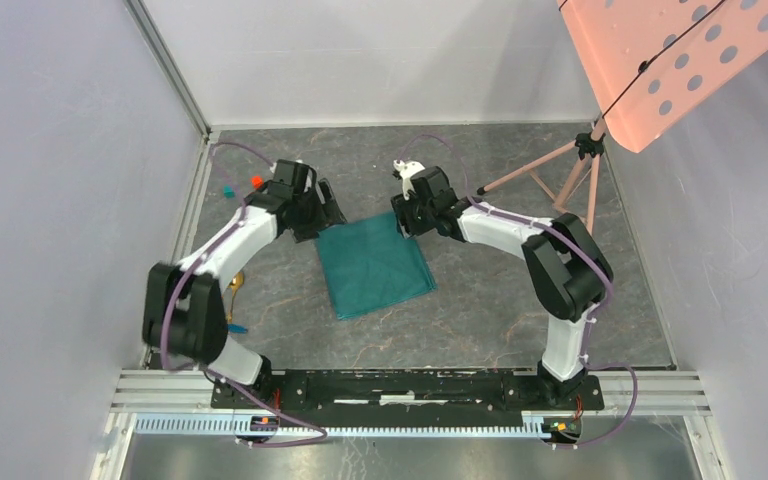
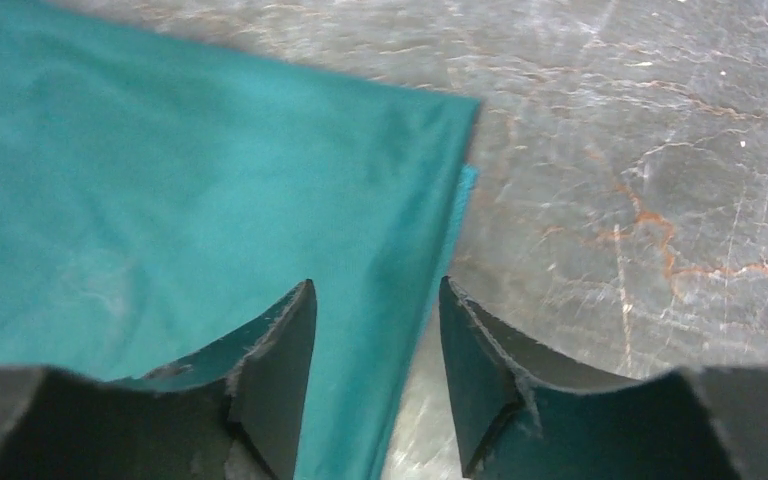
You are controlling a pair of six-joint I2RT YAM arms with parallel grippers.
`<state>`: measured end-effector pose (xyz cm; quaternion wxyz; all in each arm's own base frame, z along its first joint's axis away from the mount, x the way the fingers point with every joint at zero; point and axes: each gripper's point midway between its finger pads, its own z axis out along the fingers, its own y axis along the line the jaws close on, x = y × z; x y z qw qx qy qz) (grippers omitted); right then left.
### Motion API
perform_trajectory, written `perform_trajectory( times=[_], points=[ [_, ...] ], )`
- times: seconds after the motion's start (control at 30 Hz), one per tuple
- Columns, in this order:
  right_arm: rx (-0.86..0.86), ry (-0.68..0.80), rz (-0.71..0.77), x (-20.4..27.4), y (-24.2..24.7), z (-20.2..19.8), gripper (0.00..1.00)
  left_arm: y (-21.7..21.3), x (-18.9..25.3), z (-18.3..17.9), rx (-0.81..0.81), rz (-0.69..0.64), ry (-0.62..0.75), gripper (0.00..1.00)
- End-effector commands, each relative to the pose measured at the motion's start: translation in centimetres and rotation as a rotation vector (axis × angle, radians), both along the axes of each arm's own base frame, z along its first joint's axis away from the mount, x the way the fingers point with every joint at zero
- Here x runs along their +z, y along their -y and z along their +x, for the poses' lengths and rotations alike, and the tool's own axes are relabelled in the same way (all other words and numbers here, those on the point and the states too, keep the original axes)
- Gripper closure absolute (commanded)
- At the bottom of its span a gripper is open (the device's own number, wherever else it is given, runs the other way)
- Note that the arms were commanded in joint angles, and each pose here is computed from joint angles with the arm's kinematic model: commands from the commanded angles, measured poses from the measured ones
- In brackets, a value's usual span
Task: Fold the napkin into a case and place the utensils inside
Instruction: Smooth out the lower triangle-folded napkin at the center of the board, then pick up the lower triangle-folded napkin from the center of the board.
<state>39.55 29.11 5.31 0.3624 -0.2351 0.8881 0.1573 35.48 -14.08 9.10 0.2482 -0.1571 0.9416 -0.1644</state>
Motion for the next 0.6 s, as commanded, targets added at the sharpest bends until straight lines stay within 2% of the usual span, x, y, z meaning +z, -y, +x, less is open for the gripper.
perform_trajectory(
  times=[0.0,0.1,0.2,0.37,0.57],
  points=[
    [-0.001,-0.008,0.016,4.5,-2.1,-4.1,0.42,-2.9,6.6,-2.7,-0.019,0.045,0.155,0.16],
    [0.04,-0.096,0.051,4.6,-5.3,-8.8,0.29,-6.2,10.5,-4.9,0.059,0.139,0.268,0.15],
    [0.11,-0.186,0.124,5.1,-9.7,-13.4,0.22,-8.9,14.2,-7.6,0.145,0.19,0.395,0.14],
    [0.078,-0.222,-0.011,3.7,-13.0,-17.1,0.21,-11.3,19.1,-12.4,0.254,0.152,0.603,0.14],
    [0.091,-0.242,-0.171,1.1,-15.2,-19.3,0.24,-12.7,21.3,-17.1,0.321,0.072,0.777,0.14]
  ],
)
